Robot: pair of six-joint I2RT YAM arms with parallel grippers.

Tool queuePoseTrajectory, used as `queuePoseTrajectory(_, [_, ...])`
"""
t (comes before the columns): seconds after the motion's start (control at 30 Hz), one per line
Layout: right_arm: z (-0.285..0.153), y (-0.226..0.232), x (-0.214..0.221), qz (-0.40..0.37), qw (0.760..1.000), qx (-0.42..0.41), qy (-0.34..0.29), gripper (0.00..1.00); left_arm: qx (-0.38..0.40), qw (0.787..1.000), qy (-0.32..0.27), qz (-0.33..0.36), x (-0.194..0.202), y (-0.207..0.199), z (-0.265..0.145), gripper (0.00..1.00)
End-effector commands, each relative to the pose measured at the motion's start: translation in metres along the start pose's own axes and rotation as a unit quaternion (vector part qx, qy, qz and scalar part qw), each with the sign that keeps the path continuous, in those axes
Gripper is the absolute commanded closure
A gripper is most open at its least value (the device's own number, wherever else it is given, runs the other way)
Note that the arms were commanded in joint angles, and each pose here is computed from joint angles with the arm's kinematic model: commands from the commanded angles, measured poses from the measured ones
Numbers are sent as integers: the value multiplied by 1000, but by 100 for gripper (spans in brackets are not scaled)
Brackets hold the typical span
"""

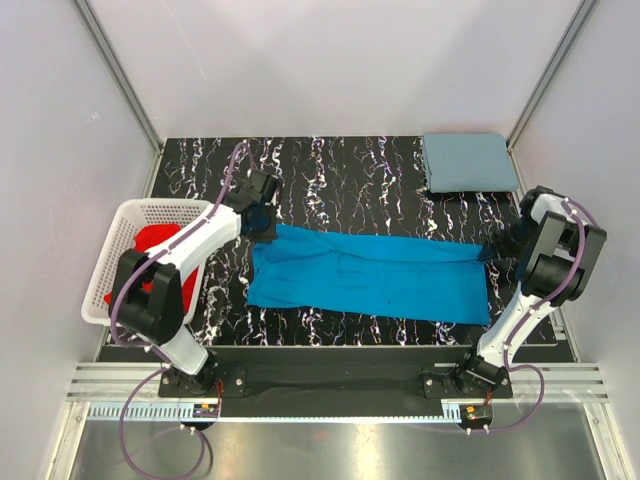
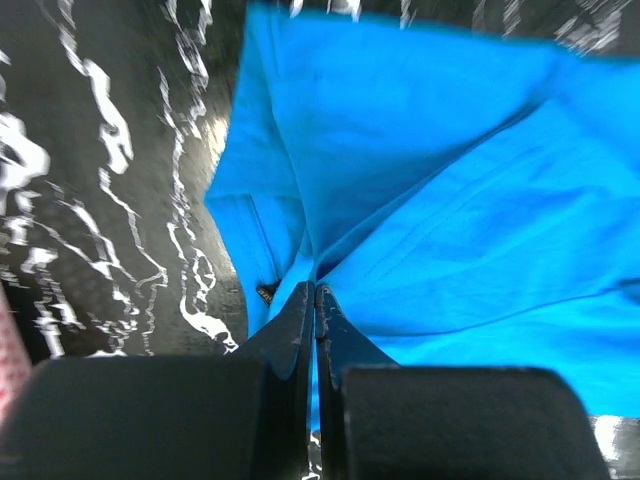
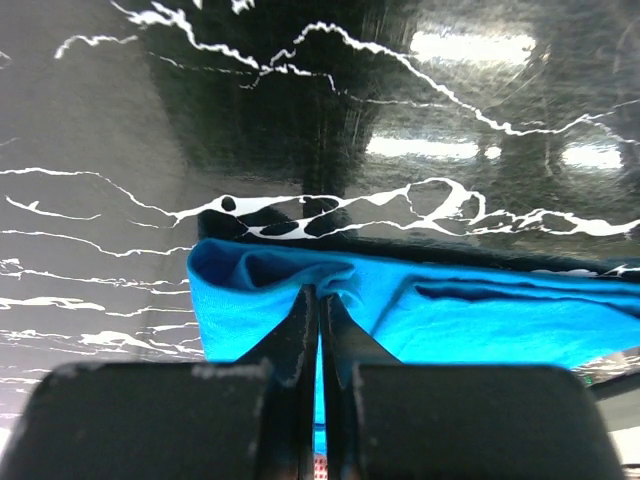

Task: Fold and stack the t-shirts
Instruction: Fold the tshirt

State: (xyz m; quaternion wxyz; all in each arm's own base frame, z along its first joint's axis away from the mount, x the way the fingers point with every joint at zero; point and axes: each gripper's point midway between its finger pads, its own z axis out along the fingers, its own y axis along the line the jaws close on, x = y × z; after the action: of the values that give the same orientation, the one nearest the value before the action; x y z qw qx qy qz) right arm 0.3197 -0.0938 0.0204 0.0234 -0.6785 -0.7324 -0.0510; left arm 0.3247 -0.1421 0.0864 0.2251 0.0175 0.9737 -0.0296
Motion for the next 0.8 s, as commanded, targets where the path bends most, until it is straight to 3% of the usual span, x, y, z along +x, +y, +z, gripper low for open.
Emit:
queuePoseTrajectory(0.0, [-12, -3, -10, -20, 999, 13, -31, 100, -6, 998, -55, 1, -34, 2, -36, 100])
queuePoseTrajectory(0.43, [-26, -7, -21, -61, 996, 26, -64, 100, -42, 993, -109, -2, -52, 28, -90, 100])
queuePoseTrajectory(0.77, [-51, -13, -21, -113, 985, 50, -118, 100, -32, 995, -90, 13, -32, 31, -94, 100])
